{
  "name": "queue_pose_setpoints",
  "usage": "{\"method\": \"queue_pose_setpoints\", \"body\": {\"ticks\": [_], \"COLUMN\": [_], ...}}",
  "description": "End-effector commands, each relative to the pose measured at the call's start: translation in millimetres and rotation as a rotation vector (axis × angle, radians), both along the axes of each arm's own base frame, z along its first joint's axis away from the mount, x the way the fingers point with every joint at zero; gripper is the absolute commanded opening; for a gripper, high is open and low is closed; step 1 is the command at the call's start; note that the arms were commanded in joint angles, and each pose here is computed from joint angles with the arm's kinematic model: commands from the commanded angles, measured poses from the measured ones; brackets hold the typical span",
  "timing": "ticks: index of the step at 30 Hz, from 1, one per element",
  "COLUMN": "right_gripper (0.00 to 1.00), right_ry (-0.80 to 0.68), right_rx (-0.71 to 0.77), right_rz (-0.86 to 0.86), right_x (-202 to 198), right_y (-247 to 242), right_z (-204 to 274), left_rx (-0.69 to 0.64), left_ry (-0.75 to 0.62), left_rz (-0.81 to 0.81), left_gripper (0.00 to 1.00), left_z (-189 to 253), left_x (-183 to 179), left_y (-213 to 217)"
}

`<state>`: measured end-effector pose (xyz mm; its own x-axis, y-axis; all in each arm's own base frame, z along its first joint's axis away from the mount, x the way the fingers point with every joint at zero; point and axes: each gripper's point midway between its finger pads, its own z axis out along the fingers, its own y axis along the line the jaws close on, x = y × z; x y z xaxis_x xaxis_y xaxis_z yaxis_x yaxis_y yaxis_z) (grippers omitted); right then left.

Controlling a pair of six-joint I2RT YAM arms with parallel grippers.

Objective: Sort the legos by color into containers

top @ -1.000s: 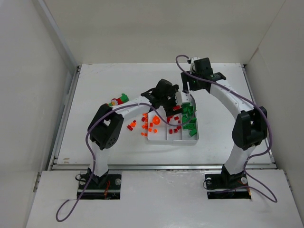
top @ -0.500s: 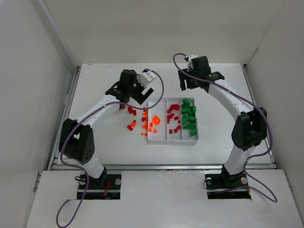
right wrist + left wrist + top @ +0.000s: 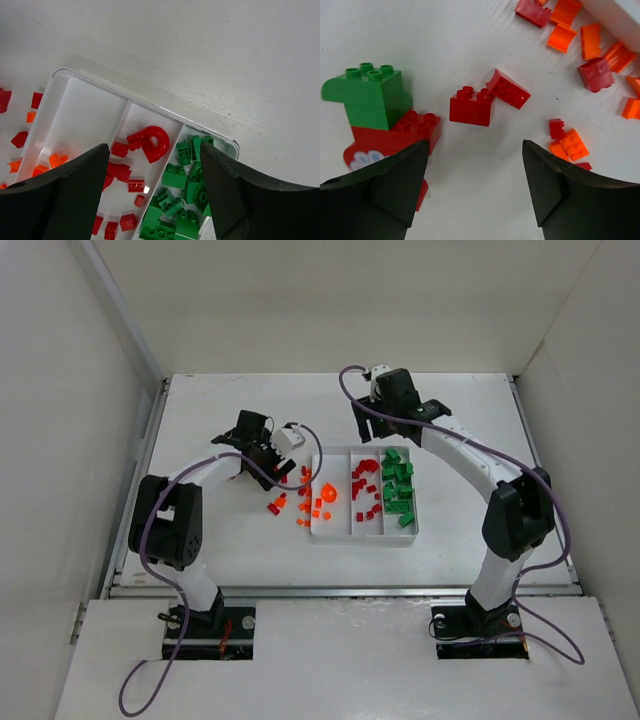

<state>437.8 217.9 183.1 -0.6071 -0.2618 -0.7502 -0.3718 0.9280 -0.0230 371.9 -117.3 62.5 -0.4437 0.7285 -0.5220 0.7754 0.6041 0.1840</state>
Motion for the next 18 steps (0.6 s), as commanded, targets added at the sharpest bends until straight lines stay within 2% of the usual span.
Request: {"method": "queue_pose_setpoints", "body": {"ticks": [1,10,18], "right_gripper": [0.79,0.79,0.79], "right_ry": [-0.053,-0.042,-0.039], "right_rx": [0.01,0.011,-0.005], "right_rz": [-0.038,-0.062,-0.054], "right_x": [-1,-15,-15], "right_y": [-7,-8,-6], "right_z": [21,17,15], "left_rx": [0.012,0.007,-0.069], "left_ry": [0.007,0.016,0.031], "left_rz": [-0.03,-0.111,-0.128], "left_gripper": [0.73,0.73,0.75], "left_z": [-11,-19,-22], "left_x": [16,21,29], "left_y": [5,4,-13]}}
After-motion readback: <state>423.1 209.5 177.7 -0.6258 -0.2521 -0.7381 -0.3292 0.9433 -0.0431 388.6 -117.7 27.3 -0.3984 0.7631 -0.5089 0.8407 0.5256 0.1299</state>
